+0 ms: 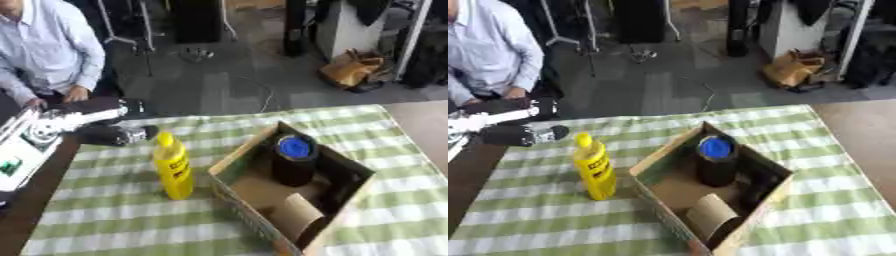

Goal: Pick up objects on the table and place them in the box.

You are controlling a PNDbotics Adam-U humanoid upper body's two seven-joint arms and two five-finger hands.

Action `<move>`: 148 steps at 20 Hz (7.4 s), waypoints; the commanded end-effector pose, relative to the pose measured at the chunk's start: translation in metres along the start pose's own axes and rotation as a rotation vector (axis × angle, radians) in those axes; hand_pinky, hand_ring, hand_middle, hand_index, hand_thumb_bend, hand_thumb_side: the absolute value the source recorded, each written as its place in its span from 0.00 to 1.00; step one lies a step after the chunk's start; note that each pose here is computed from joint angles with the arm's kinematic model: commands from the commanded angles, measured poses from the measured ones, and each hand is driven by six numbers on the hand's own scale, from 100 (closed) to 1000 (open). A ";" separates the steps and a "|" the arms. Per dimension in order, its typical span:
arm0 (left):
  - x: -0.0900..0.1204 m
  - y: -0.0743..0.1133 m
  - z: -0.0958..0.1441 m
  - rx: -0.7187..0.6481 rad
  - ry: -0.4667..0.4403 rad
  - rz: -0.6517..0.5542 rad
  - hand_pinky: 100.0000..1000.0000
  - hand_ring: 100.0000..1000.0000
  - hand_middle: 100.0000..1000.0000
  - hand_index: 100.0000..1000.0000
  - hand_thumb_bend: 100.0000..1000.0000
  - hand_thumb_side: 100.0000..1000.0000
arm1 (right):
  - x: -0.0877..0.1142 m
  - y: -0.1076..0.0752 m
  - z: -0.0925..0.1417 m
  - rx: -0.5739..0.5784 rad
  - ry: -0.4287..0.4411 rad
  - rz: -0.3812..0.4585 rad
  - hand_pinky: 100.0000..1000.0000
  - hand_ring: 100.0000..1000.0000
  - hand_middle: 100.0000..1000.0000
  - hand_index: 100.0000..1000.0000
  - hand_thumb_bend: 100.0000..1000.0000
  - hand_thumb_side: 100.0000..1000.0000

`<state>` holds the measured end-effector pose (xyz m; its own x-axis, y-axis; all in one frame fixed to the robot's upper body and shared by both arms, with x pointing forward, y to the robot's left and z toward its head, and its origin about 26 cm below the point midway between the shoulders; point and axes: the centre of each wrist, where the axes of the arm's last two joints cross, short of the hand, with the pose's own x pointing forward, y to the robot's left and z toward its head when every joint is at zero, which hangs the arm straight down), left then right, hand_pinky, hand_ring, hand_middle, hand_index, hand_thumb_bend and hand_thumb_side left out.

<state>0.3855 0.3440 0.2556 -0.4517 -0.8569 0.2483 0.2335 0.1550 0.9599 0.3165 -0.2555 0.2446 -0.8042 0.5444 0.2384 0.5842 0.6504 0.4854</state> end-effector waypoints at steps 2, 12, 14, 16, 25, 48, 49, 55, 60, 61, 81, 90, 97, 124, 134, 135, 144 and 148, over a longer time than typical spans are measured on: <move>-0.014 0.009 0.016 0.105 -0.004 0.059 1.00 1.00 1.00 1.00 0.23 1.00 | 0.004 0.003 -0.008 -0.016 -0.046 -0.026 0.76 0.71 0.67 0.58 0.00 1.00; -0.030 -0.015 0.018 0.112 -0.019 0.124 1.00 1.00 1.00 1.00 0.27 0.94 | 0.006 0.006 -0.010 -0.023 -0.044 -0.036 0.76 0.71 0.67 0.57 0.00 1.00; -0.030 -0.017 0.017 0.105 -0.022 0.127 1.00 1.00 1.00 1.00 0.27 0.94 | 0.006 0.006 -0.009 -0.024 -0.042 -0.037 0.76 0.71 0.67 0.57 0.00 1.00; -0.029 -0.023 0.016 0.108 -0.038 0.125 1.00 1.00 1.00 1.00 0.32 0.99 | 0.006 0.006 -0.010 -0.025 -0.041 -0.037 0.76 0.71 0.67 0.57 0.00 1.00; -0.028 -0.036 0.013 0.176 -0.044 0.023 1.00 1.00 1.00 1.00 0.22 0.90 | 0.007 0.007 -0.008 -0.027 -0.032 -0.044 0.76 0.71 0.67 0.57 0.00 1.00; -0.033 -0.051 -0.006 0.162 0.037 0.061 1.00 1.00 1.00 1.00 0.12 0.97 | 0.007 0.007 -0.007 -0.027 -0.023 -0.049 0.77 0.71 0.67 0.56 0.00 1.00; -0.033 -0.052 -0.007 0.160 0.037 0.062 1.00 1.00 1.00 1.00 0.12 0.97 | 0.007 0.007 -0.007 -0.028 -0.023 -0.050 0.77 0.71 0.67 0.56 0.00 1.00; -0.030 -0.054 -0.013 0.135 0.024 0.065 1.00 1.00 1.00 1.00 0.10 0.99 | 0.007 0.007 -0.007 -0.029 -0.024 -0.052 0.77 0.71 0.67 0.56 0.00 1.00; -0.029 -0.054 -0.015 0.118 0.010 0.073 1.00 1.00 1.00 1.00 0.10 1.00 | 0.007 0.007 -0.008 -0.030 -0.025 -0.055 0.77 0.71 0.67 0.56 0.00 1.00; -0.028 -0.054 -0.016 0.116 0.008 0.075 1.00 1.00 1.00 1.00 0.10 1.00 | 0.007 0.007 -0.008 -0.030 -0.025 -0.056 0.77 0.71 0.67 0.56 0.00 1.00; -0.027 -0.058 -0.021 0.099 0.017 0.123 1.00 1.00 1.00 1.00 0.14 1.00 | 0.007 0.008 -0.007 -0.031 -0.020 -0.058 0.77 0.71 0.67 0.55 0.00 1.00; -0.032 -0.056 -0.020 0.070 0.047 0.130 1.00 1.00 1.00 1.00 0.33 1.00 | 0.008 0.008 -0.006 -0.029 -0.017 -0.063 0.77 0.70 0.66 0.55 0.00 1.00; -0.030 -0.045 -0.016 0.066 0.061 0.084 1.00 1.00 1.00 1.00 0.31 1.00 | 0.008 0.008 -0.005 -0.025 -0.015 -0.063 0.77 0.70 0.65 0.55 0.00 1.00; -0.021 -0.033 -0.019 0.048 0.088 0.013 1.00 1.00 1.00 1.00 0.32 1.00 | 0.008 0.008 -0.005 -0.024 -0.015 -0.067 0.77 0.70 0.65 0.55 0.00 1.00; -0.023 -0.041 -0.025 0.032 0.104 -0.027 1.00 1.00 1.00 1.00 0.31 1.00 | 0.008 0.008 -0.005 -0.026 -0.013 -0.069 0.77 0.70 0.65 0.55 0.00 1.00; -0.023 -0.042 -0.025 0.031 0.105 -0.026 1.00 1.00 1.00 1.00 0.31 1.00 | 0.008 0.008 -0.005 -0.027 -0.012 -0.069 0.77 0.70 0.65 0.55 0.00 1.00; -0.023 -0.044 -0.027 0.042 0.098 -0.002 1.00 1.00 1.00 1.00 0.27 1.00 | 0.008 0.008 -0.005 -0.027 -0.011 -0.067 0.77 0.70 0.65 0.55 0.00 1.00; -0.022 -0.043 -0.027 0.047 0.092 0.014 1.00 1.00 1.00 1.00 0.25 1.00 | 0.008 0.007 -0.005 -0.027 -0.010 -0.066 0.77 0.70 0.65 0.55 0.00 1.00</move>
<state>0.4082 0.3399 0.1887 -0.3600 -0.8941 0.2664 0.2369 0.1886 0.9530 0.3172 -0.2493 0.2469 -0.8260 0.5116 0.2367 0.5556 0.6680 0.4950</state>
